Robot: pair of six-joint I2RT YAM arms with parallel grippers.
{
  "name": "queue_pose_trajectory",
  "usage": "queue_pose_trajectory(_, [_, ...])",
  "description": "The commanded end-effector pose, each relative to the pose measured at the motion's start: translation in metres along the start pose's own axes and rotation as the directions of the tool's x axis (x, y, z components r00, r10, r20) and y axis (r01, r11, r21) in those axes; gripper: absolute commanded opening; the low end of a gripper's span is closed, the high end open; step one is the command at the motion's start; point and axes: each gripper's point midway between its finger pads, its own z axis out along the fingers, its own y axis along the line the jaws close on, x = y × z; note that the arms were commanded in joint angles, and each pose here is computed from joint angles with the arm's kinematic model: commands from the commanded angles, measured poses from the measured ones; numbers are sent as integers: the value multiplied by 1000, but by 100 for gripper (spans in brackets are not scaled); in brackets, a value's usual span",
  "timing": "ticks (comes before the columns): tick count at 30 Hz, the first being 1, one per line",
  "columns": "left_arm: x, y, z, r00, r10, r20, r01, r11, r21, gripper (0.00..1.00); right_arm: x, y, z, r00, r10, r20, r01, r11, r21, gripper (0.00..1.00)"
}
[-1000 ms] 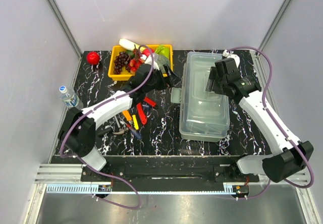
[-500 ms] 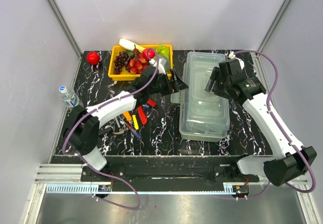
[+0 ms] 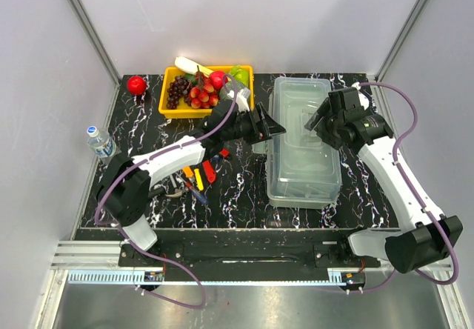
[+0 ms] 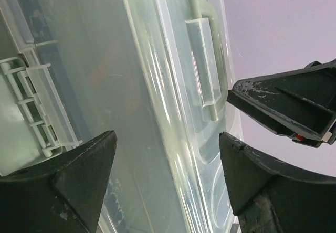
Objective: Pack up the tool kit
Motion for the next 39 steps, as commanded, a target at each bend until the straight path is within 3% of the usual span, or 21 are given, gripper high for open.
queue_pose_trajectory(1, [1, -25, 6, 1000, 8, -21, -7, 998, 57, 82, -3, -11, 13, 999, 48, 15, -49, 996, 72, 72])
queue_pose_trajectory(6, [-1, -26, 14, 1000, 4, -30, -2, 998, 55, 80, -4, -9, 28, 998, 46, 33, -48, 997, 63, 73])
queue_pose_trajectory(10, [-1, -29, 22, 999, -1, -43, 4, 998, 66, 80, 2, -2, 38, 999, 36, 17, -35, 999, -34, 73])
queue_pose_trajectory(24, [0, -26, 30, 997, 6, -71, -2, 998, 64, 79, 1, 13, 22, 998, 25, 63, -9, 970, -244, 70])
queue_pose_trajectory(39, [1, -23, 29, 997, 21, -75, -17, 998, 52, 79, -2, 19, 6, 976, 211, 48, -178, 911, -371, 66])
